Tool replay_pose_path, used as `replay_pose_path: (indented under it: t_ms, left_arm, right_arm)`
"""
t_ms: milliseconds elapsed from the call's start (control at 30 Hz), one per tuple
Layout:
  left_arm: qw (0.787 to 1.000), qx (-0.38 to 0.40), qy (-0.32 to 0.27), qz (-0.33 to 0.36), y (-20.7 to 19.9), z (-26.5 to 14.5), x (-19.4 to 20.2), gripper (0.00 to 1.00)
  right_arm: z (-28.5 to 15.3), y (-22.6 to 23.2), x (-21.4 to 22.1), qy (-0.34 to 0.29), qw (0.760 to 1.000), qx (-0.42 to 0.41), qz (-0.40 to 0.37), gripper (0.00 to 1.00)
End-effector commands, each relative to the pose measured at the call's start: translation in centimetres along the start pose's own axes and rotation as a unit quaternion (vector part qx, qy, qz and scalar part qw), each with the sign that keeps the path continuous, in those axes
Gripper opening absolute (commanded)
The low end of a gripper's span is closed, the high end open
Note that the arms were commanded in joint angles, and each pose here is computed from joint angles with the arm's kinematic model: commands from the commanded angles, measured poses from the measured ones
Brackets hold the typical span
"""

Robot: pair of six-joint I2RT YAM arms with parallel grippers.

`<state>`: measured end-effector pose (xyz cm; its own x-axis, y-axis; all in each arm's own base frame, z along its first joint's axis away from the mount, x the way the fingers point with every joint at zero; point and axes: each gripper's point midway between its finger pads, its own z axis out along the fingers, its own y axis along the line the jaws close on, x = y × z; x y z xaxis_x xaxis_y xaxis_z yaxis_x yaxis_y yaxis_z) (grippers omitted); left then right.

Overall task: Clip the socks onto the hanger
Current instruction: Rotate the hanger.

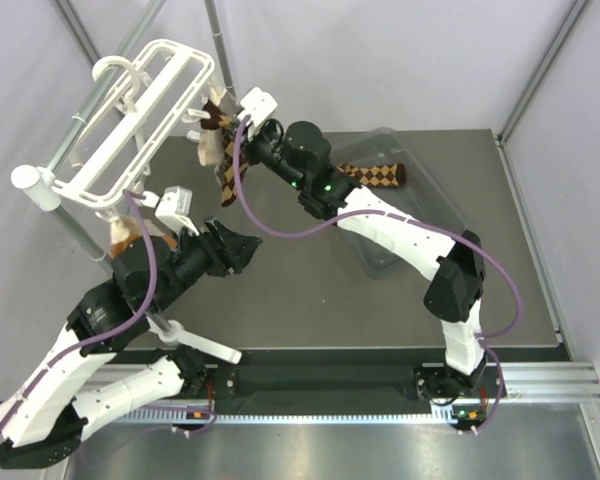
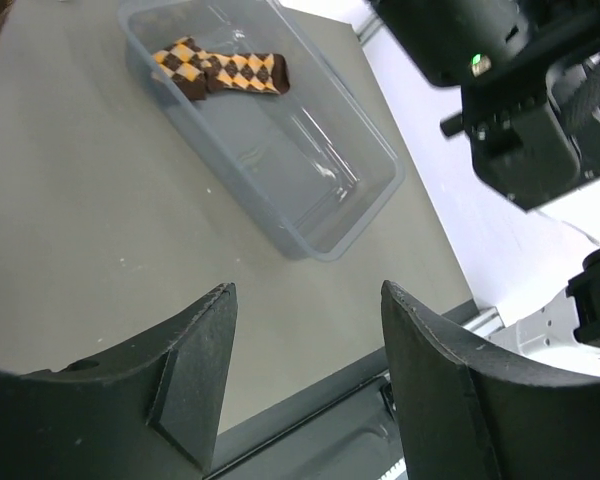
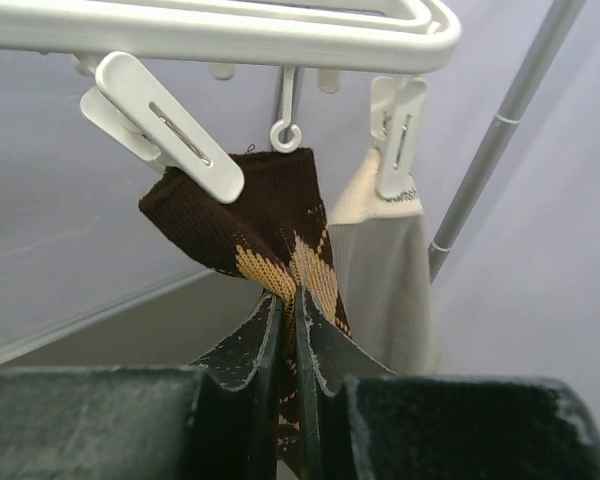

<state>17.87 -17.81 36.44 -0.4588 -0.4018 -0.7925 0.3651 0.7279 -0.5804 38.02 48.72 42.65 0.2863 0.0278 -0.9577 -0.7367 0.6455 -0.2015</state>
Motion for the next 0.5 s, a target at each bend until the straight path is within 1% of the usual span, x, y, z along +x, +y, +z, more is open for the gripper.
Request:
replay_pose_path:
  t_ms: [0,133,200,233,300,333,400,433,467]
  left_arm:
    - [1.000,0.002,-0.027,0.006,-0.5,-1.1,-2.0,0.64]
    - [0.999,0.012,-0.044,0.008,-1.1,-1.3,-3.1,0.65]
    - [0.998,0.029,-0.059,0.004,-1.7,-1.8,-3.8,0.65]
    - [0.996,0.046,-0.077,-0.003,-2.5,-2.1,-4.8,0.65]
    - [0.992,0.076,-0.098,-0.016,-3.7,-2.9,-5.9,0.66]
    - [0.988,0.098,-0.119,-0.022,-4.7,-3.4,-7.1,0.67]
    - [0.981,0.143,-0.130,-0.018,-6.7,-4.3,-8.2,0.69]
    - [0.978,0.159,-0.135,-0.007,-7.5,-4.6,-8.8,0.70]
    - [0.972,0.191,-0.134,-0.002,-9.4,-5.1,-9.7,0.70]
  right_arm:
    - [0.1,-4.4,-4.0,-0.051,0.998,0.041,0.005,0.07]
    - [0.4,-5.4,-3.5,-0.052,0.998,0.037,0.012,0.08]
    - [0.4,-5.5,-3.6,-0.054,0.998,0.026,0.016,0.11]
    - [0.4,-5.4,-3.3,-0.047,0.998,0.022,0.018,0.15]
    - [0.3,-4.7,-3.4,-0.047,0.999,0.004,0.021,0.18]
    - [0.1,-4.4,-3.6,-0.046,0.998,-0.001,0.030,0.20]
    - [-0.3,-3.9,-3.4,-0.042,0.998,-0.014,0.037,0.22]
    - [-0.7,-3.6,-3.9,-0.044,0.998,-0.021,0.043,0.26]
    - [-0.9,-3.5,-3.5,-0.038,0.998,-0.025,0.046,0.28]
